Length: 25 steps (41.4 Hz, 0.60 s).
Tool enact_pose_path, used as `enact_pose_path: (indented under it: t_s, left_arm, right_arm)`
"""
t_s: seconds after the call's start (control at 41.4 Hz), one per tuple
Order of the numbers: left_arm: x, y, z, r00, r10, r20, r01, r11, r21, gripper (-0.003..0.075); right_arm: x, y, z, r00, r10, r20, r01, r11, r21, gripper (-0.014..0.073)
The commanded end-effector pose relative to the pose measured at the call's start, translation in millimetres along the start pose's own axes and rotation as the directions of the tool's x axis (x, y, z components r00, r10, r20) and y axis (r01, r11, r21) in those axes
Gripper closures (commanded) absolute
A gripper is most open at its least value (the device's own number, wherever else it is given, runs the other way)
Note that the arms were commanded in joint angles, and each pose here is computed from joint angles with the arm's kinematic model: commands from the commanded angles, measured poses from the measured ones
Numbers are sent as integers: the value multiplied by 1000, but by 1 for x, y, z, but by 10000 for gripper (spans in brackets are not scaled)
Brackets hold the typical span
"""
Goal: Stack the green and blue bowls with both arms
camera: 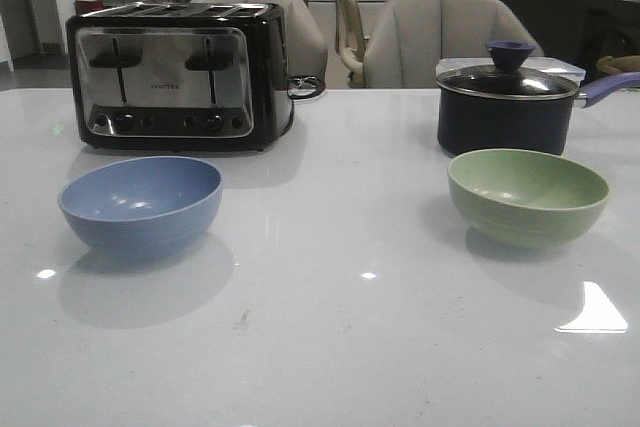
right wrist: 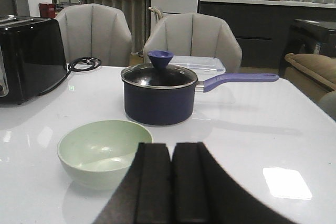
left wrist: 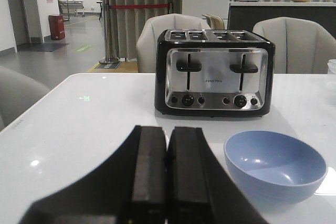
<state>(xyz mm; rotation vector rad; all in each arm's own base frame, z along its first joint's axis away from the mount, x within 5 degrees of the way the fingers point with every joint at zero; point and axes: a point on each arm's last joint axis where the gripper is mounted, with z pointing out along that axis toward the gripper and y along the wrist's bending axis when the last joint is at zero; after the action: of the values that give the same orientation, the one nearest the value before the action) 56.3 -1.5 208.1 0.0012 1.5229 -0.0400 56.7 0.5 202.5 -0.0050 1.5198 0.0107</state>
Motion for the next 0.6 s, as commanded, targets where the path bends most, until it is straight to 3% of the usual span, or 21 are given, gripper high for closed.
enact_pose_path:
  t_s: [0.0, 0.145, 0.266, 0.411, 0.58]
  left_arm:
    - [-3, 0, -2, 996, -7, 92, 6, 1000, 6, 619]
    - [-4, 0, -2, 994, -30, 108, 29, 1000, 7, 619]
    - [-13, 1, -3, 978, -48, 205, 47, 999, 7, 619]
    - [-39, 1, -9, 938, -48, 345, 48, 999, 9, 619]
    - [-82, -1, -17, 932, -39, 360, 35, 999, 18, 619]
  right_arm:
    - [-10, 0, -2, 994, -11, 112, 11, 1000, 1, 561]
    - [-13, 0, -3, 990, -11, 142, 11, 1000, 0, 561]
    - [-18, 0, -3, 989, -10, 148, 10, 1000, 0, 561]
    - [-51, 0, -10, 981, 0, 195, 0, 1000, 1, 561]
    - [-99, 0, -22, 975, -2, 224, 1, 1000, 4, 561]
